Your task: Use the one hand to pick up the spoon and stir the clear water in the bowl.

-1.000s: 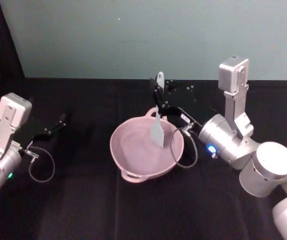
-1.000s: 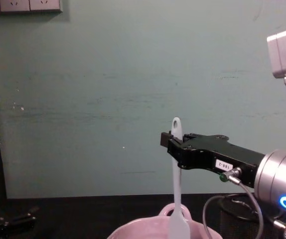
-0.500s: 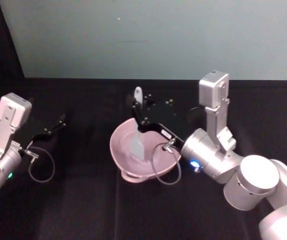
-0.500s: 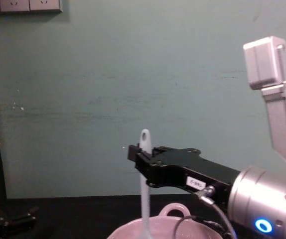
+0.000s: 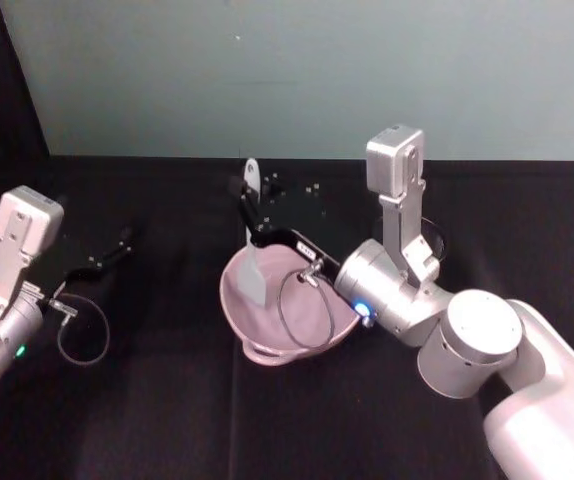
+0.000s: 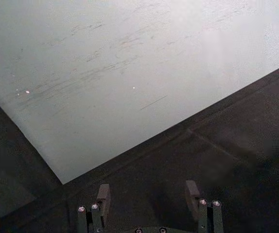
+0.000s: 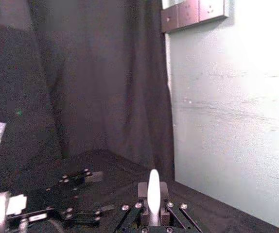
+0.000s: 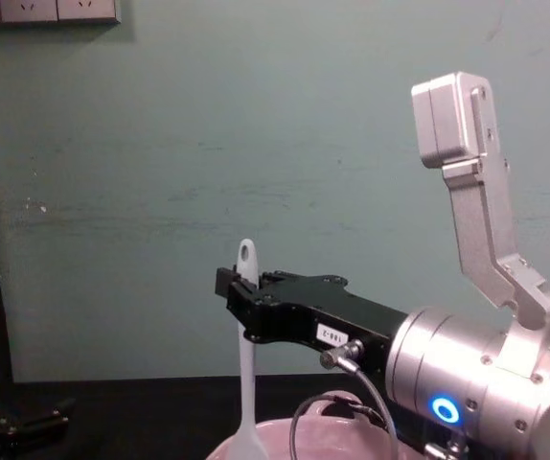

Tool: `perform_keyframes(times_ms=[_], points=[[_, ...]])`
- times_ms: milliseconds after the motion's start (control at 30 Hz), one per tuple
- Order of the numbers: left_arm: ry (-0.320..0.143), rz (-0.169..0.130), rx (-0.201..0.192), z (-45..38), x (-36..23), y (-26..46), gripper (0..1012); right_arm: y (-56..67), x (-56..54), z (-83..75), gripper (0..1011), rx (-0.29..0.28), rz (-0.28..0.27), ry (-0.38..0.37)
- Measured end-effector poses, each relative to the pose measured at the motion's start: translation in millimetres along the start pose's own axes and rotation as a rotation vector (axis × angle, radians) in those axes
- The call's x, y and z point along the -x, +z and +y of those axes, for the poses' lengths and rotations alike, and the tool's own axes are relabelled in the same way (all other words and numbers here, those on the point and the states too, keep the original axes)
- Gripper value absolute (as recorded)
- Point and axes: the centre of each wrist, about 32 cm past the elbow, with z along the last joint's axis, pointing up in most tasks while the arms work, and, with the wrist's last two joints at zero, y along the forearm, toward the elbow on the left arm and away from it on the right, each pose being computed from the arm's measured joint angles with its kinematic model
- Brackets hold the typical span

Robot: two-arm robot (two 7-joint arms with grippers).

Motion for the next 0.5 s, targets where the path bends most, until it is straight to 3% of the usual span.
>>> perform_keyframes(times_ms=[300,500], points=[[0.000,0.000,0.000,0.0,0.0,0.0,1011,2.4,-16.2,10.2,121,-0.001,-0.009,-0.049],[0.000,0.000,0.000,0.0,0.0,0.0,1011,5.0,-27.9,7.0,121,0.003,-0.022,-0.083]])
